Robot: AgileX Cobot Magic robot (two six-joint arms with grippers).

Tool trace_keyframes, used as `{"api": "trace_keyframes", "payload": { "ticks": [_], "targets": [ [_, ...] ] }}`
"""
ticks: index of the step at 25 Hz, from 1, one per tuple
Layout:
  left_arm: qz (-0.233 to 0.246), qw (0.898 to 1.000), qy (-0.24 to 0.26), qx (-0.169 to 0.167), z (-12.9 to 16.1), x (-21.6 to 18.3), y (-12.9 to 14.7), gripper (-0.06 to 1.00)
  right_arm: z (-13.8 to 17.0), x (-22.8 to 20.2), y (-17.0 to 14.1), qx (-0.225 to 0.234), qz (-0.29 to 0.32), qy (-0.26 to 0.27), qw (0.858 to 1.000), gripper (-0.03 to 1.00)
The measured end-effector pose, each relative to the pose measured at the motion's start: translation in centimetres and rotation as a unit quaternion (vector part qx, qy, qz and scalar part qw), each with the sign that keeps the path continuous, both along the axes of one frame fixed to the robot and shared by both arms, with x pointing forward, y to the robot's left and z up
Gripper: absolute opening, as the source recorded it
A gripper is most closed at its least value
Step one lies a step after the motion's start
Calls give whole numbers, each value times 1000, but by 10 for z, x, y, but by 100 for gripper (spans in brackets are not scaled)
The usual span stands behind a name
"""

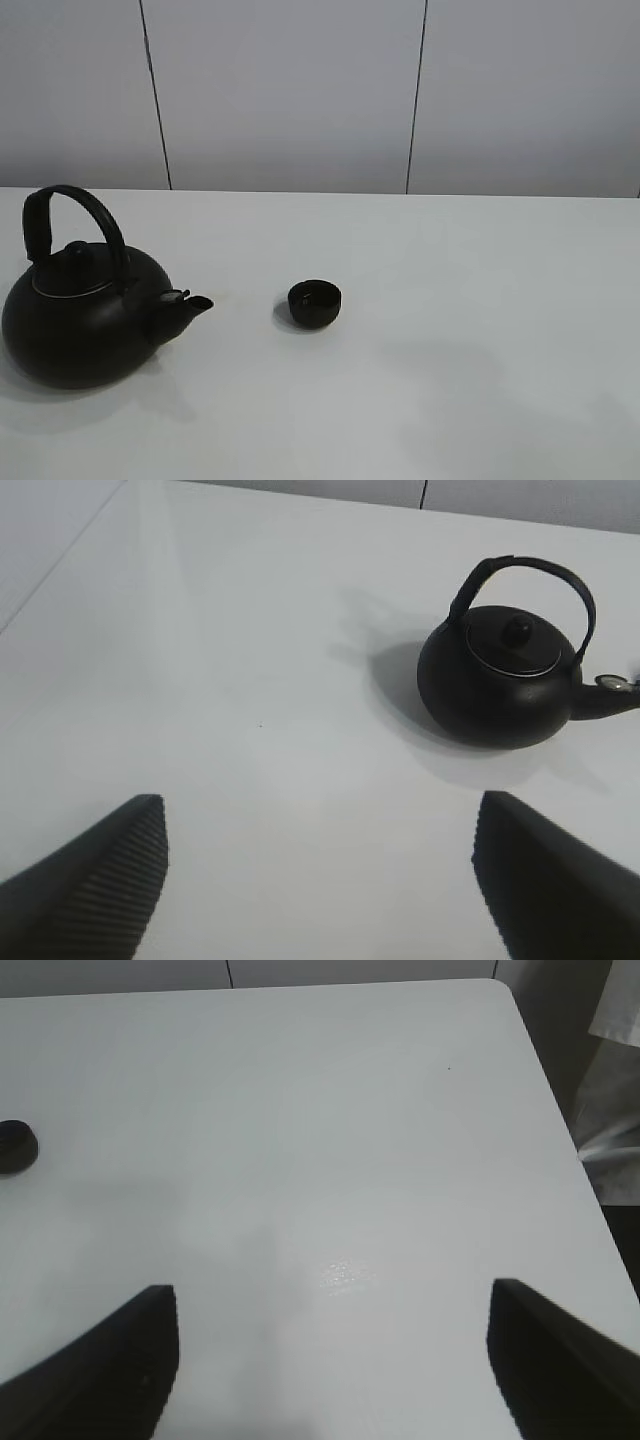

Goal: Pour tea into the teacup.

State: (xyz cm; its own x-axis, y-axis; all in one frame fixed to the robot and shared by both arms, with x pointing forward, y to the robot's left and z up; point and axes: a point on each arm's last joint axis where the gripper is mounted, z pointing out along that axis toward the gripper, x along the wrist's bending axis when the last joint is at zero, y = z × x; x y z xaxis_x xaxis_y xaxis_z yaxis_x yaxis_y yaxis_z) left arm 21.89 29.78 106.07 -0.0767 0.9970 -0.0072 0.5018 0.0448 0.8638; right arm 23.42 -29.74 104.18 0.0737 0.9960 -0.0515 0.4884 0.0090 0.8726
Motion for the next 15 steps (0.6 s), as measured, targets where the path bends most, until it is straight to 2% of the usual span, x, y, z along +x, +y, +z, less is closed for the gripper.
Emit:
{"api": "trace_keyframes", "payload": {
  "ticks": [4,15],
  "targets": [
    [0,1000,24,-3,-15,5,0,60,0,0,0,0,0,0,1000,58],
    [1,1000,12,-2,-20,11,1,60,0,0,0,0,0,0,1000,58]
  ]
}}
